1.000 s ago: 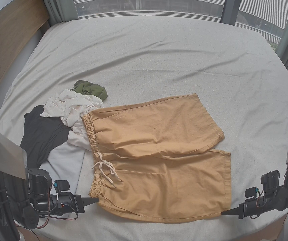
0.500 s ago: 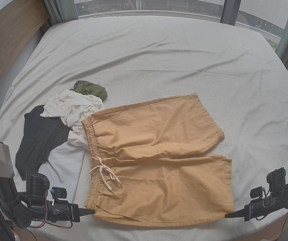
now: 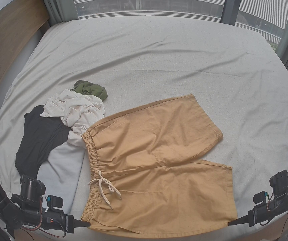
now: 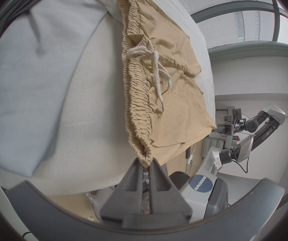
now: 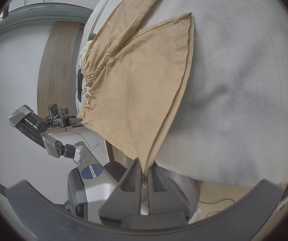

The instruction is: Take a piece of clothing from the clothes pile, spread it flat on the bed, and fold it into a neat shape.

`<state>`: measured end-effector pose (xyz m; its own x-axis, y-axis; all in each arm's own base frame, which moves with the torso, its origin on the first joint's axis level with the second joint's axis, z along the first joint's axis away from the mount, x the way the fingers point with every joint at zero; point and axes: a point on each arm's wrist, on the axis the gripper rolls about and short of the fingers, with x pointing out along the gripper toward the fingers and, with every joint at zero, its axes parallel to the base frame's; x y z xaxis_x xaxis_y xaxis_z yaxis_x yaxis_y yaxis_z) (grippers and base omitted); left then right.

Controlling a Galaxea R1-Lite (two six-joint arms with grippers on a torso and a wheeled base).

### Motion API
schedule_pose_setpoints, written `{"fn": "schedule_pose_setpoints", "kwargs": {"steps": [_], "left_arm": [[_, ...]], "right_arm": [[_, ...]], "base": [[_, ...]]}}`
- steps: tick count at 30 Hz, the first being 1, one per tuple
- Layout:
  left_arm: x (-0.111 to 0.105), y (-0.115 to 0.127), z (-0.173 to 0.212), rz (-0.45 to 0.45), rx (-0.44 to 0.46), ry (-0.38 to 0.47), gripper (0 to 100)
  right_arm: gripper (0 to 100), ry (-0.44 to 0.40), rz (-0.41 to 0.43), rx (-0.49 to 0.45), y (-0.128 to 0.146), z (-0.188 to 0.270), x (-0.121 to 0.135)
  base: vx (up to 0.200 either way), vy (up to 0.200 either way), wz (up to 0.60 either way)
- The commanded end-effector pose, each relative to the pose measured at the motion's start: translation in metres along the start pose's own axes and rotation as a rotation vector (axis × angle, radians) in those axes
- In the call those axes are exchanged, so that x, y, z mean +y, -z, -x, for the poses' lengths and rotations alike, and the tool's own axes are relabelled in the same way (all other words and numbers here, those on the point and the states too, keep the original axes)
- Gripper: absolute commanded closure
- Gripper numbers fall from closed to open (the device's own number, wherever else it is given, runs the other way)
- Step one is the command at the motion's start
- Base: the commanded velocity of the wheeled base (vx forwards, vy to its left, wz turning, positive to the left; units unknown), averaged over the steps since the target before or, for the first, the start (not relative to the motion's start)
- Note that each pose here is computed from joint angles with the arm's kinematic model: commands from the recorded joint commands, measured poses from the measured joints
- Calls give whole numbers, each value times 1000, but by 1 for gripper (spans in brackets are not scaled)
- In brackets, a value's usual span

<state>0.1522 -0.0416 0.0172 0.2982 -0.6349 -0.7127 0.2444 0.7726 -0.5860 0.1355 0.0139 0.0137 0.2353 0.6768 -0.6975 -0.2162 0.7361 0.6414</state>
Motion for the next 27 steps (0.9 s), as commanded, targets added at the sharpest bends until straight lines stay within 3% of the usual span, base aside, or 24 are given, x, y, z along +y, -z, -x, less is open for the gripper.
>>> {"fn": "schedule_pose_setpoints", "kwargs": {"steps": [1, 8, 16, 20, 21, 27], "left_arm": [[-5, 7, 9, -12, -1, -1, 100], [-6, 6, 10, -21, -12, 11, 100], [-17, -13, 19, -109, -192, 87, 100], [-21, -21, 22, -120, -255, 101, 100], [-24, -30, 24, -117, -314, 118, 100], [-28, -42, 27, -96, -402, 154, 100]], "right_arm": [[100, 0, 29, -24, 8, 10, 10], [100, -1, 41, -34, 7, 11, 11], [100, -20, 170, -224, -29, 18, 17], [100, -37, 189, -263, -39, 22, 22], [100, -49, 209, -305, -53, 26, 27], [100, -77, 210, -379, -83, 32, 37]], "base": [[0, 0, 0], [0, 0, 0], [0, 0, 0], [0, 0, 0], [0, 0, 0], [0, 0, 0]]}}
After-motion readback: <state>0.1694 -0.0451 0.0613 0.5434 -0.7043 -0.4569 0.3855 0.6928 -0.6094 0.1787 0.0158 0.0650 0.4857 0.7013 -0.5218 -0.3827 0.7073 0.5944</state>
